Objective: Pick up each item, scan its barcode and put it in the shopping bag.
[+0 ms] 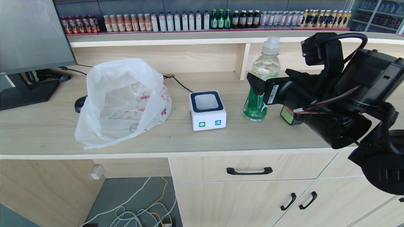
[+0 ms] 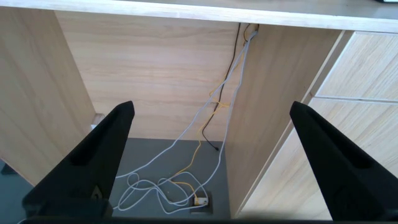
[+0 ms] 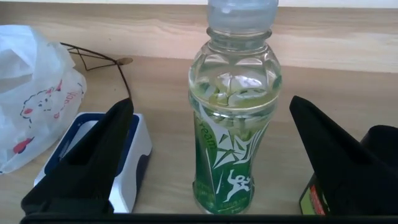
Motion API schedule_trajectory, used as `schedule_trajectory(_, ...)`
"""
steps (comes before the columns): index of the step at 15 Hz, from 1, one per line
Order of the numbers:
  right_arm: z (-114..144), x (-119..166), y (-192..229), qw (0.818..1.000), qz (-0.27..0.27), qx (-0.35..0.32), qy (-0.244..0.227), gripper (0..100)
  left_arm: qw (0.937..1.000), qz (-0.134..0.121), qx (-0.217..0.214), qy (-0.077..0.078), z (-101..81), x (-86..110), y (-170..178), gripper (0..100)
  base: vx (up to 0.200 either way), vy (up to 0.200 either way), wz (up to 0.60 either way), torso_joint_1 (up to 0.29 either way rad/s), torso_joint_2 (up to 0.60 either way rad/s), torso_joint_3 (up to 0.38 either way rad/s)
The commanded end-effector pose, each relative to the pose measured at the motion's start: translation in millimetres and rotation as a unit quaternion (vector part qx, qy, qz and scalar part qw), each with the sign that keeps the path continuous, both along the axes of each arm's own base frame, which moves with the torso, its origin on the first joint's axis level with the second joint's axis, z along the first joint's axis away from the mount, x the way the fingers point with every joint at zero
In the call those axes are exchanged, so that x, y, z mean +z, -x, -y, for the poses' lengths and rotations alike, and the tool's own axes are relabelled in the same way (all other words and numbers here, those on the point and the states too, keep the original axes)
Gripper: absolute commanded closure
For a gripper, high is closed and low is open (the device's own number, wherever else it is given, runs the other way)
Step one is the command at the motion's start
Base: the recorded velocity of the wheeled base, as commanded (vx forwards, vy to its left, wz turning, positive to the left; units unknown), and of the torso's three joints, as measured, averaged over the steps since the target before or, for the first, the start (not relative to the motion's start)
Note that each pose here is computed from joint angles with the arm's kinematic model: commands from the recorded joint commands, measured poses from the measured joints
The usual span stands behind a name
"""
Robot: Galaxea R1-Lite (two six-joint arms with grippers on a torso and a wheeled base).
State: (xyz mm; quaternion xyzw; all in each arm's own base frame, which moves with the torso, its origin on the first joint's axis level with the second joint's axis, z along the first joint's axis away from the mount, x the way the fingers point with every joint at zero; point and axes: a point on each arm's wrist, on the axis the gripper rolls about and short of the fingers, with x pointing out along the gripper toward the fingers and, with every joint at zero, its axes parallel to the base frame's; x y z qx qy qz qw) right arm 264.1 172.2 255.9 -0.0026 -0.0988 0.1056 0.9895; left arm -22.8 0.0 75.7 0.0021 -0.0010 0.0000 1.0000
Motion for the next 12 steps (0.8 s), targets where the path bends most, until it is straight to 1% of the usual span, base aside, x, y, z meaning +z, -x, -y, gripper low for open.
schedule_trajectory(1, -3, -4, -10, 1.0, -0.004, -0.007, 0.003, 0, 1.0, 0.001, 0.0, 0.0, 0.0, 0.1, 0, 0, 0.0, 0.0, 0.0, 0.0, 0.0, 0.0)
schedule_trajectory(6, -9, -9, -21, 1.0, -0.007, -0.014, 0.004, 0, 1.0, 0.001, 0.0, 0.0, 0.0, 0.1, 0, 0, 0.0, 0.0, 0.0, 0.0, 0.0, 0.0)
schedule_trajectory(7, -10, -10, -22, 1.0, -0.004, -0.022, -0.001, 0, 1.0, 0.001, 0.0, 0.0, 0.0, 0.1, 0, 0, 0.0, 0.0, 0.0, 0.0, 0.0, 0.0)
schedule_trajectory(10, -16, -20, -34, 0.998, 0.026, -0.045, -0.026, 0, 1.0, 0.001, 0.0, 0.0, 0.0, 0.1, 0, 0, 0.0, 0.0, 0.0, 0.0, 0.0, 0.0)
schedule_trajectory(12, -20, -27, -39, 0.997, 0.032, -0.068, -0.037, 0, 1.0, 0.001, 0.0, 0.0, 0.0, 0.1, 0, 0, 0.0, 0.0, 0.0, 0.0, 0.0, 0.0)
